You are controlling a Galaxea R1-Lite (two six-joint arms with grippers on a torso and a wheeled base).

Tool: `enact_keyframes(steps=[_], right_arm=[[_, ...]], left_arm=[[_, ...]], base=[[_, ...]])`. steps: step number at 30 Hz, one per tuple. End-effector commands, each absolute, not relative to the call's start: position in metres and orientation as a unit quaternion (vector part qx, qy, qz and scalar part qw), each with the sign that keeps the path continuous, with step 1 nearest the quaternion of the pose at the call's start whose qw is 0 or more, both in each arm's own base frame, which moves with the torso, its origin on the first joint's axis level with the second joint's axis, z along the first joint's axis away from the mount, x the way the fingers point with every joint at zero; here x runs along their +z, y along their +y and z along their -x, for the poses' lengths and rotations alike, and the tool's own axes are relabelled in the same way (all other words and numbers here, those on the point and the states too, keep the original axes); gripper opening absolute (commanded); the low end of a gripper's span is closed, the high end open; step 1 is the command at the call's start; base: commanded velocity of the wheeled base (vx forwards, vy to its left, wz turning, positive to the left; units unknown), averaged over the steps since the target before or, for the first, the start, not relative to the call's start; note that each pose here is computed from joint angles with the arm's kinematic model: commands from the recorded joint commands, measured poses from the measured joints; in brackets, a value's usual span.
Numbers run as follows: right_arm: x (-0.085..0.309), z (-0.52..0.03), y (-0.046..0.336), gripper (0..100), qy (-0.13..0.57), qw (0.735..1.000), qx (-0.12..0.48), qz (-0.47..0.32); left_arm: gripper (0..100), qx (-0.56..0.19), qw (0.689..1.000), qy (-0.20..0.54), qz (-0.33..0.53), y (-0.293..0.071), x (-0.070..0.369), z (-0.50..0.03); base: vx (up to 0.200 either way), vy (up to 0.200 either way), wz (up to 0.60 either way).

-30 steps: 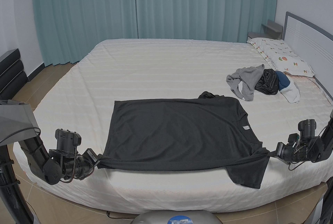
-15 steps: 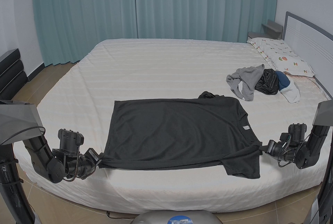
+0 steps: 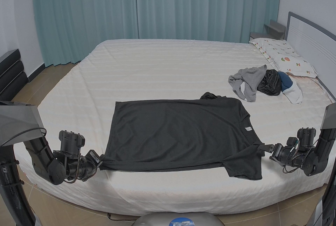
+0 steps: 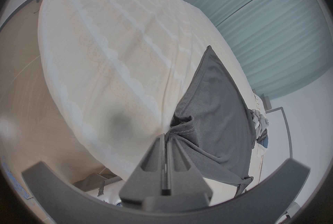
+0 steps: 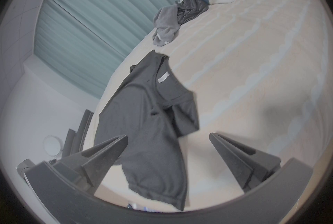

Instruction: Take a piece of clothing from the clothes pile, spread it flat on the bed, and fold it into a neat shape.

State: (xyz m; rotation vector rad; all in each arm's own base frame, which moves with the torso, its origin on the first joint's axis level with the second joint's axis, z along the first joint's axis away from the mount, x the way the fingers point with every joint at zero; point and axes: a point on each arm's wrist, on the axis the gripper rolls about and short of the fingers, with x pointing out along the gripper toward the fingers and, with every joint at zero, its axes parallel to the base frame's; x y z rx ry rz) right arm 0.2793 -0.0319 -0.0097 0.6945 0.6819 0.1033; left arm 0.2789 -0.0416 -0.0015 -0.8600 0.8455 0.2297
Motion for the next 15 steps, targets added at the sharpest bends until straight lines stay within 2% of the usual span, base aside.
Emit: enact_keyframes(steps=[1,9,15], right_arm=[[-0.005,-0.262,-0.028,100,0.344,0.872,0.071,-0.340],[-0.031,-0.262,-0.009,100,0.397,0.849,0.093,-0.337],[-0.034,-0.266,-0.005,100,0.398,0.846,0.104,-0.339]], left_arm=[[0,0.108,0.817,0.396,0.404,-0.042,-0.001,-0.279],[0,0.108,0.818,0.397,0.403,-0.042,-0.002,-0.279],[0,0.108,0.818,0.397,0.403,-0.042,-0.002,-0.279]], base=[[0.000,0.000,0.00],[0.000,0.000,0.00],[0.000,0.000,0.00]])
